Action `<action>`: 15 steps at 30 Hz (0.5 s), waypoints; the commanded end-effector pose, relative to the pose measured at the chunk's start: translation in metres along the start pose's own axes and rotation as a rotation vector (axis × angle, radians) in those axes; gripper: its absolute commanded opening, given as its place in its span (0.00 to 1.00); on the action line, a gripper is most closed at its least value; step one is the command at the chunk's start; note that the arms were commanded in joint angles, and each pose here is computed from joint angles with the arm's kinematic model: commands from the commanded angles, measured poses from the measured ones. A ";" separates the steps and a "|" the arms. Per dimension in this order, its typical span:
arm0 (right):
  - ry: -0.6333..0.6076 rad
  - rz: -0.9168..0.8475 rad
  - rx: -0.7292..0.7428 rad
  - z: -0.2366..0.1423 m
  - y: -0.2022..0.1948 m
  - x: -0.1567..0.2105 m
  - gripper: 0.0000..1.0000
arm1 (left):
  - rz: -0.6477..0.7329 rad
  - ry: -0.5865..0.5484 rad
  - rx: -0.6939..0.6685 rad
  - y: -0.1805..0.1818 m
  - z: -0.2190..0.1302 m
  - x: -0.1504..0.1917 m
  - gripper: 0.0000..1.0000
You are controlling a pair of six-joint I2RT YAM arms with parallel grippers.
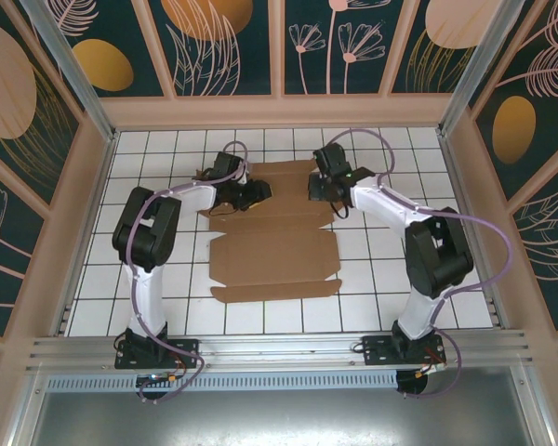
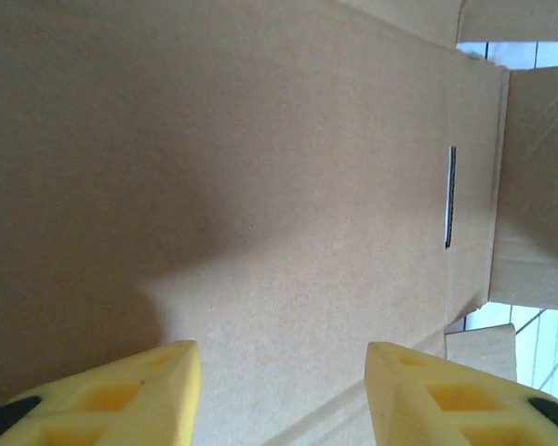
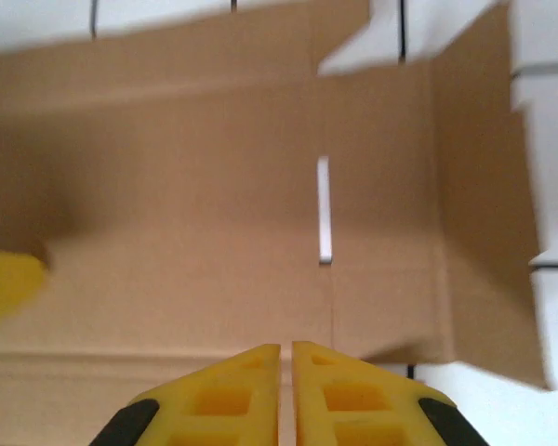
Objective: Fold the paper box
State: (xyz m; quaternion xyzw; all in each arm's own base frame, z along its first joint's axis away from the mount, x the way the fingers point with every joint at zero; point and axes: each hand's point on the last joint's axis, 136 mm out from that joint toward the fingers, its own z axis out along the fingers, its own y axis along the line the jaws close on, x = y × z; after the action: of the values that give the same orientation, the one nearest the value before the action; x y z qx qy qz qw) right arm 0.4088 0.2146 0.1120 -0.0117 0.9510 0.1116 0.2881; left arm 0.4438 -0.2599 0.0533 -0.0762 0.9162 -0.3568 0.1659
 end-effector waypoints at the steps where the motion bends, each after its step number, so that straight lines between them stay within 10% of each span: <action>1: 0.002 0.034 -0.072 0.011 0.018 0.002 0.12 | 0.085 -0.127 -0.047 -0.028 -0.053 -0.032 0.52; 8: 0.097 -0.056 -0.046 0.045 0.036 0.028 0.11 | 0.034 -0.357 -0.383 0.047 -0.146 -0.068 0.59; 15: 0.096 -0.092 -0.036 0.056 0.050 0.040 0.11 | 0.014 -0.320 -0.649 0.117 -0.168 -0.071 0.67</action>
State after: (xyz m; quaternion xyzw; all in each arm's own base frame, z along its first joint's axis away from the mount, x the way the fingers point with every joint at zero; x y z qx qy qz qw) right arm 0.3943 0.2727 0.0454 -0.0679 0.9657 0.1142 0.2232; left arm 0.4676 -0.0746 0.1478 -0.1841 0.9163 -0.1217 0.3342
